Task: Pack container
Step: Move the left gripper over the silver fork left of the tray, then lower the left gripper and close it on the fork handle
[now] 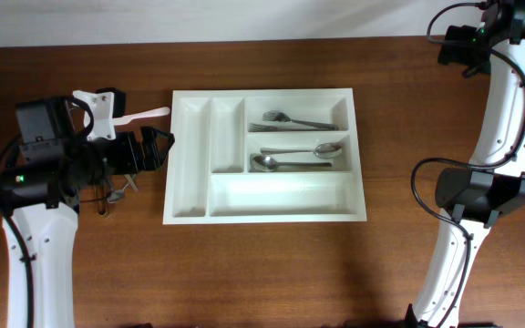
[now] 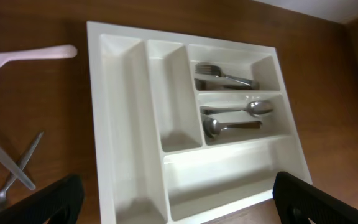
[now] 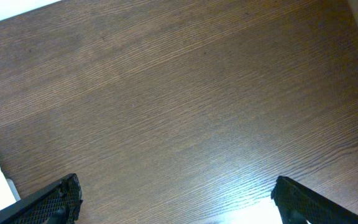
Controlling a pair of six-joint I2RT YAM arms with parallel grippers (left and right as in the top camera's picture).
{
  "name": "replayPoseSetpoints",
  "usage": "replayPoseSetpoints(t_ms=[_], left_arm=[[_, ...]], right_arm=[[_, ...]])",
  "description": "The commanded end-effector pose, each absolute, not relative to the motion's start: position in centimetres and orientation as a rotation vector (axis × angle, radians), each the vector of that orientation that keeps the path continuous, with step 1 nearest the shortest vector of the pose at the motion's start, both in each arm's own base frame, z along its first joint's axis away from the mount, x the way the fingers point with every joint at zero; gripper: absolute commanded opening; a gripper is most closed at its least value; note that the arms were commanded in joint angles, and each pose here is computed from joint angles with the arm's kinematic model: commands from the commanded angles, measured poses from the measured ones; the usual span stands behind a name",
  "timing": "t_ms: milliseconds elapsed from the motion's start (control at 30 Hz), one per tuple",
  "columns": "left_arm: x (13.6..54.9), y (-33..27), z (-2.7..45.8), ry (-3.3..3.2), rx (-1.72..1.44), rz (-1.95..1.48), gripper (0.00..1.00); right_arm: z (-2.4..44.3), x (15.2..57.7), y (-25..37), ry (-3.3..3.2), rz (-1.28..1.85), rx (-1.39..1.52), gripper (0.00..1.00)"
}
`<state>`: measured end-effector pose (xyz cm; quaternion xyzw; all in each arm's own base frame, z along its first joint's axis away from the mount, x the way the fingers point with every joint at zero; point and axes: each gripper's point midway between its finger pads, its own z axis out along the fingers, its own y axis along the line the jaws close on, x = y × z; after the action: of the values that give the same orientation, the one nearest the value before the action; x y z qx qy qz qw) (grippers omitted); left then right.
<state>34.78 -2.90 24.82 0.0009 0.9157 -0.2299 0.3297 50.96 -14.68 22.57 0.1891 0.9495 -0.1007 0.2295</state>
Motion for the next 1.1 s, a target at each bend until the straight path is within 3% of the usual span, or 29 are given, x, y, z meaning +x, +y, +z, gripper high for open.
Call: replayPoseSetpoints(t_ms=[0,133,333,867,1067], left_arm=[[35.3,2.5,22.2,2.491,-0.333,-0.333,0.99],[33.8,8.7,18.5,2.581,-0.680,-0.023,0.99],[31.8,11.5,14.2,2.733,-0.819,0.116,0.99],[34.0,12.9,2.8,3.067,-0.329,0.168,1.00],[34.9,14.1,2.3,3.034,-0.335,0.249,0.99]], right_arm=[[22.6,50.9,-14.5,2.613,-0.277,0.523,0.99],[22.6,50.9,-14.5,2.614,-0.277,0.523,0.99],[22.6,50.9,-14.5,2.613,-0.277,0.523,0.99],[22.6,50.9,-14.5,2.614,-0.277,0.523,0.99],[22.6,50.9,-14.5,2.614,-0.277,0.523,0.99]])
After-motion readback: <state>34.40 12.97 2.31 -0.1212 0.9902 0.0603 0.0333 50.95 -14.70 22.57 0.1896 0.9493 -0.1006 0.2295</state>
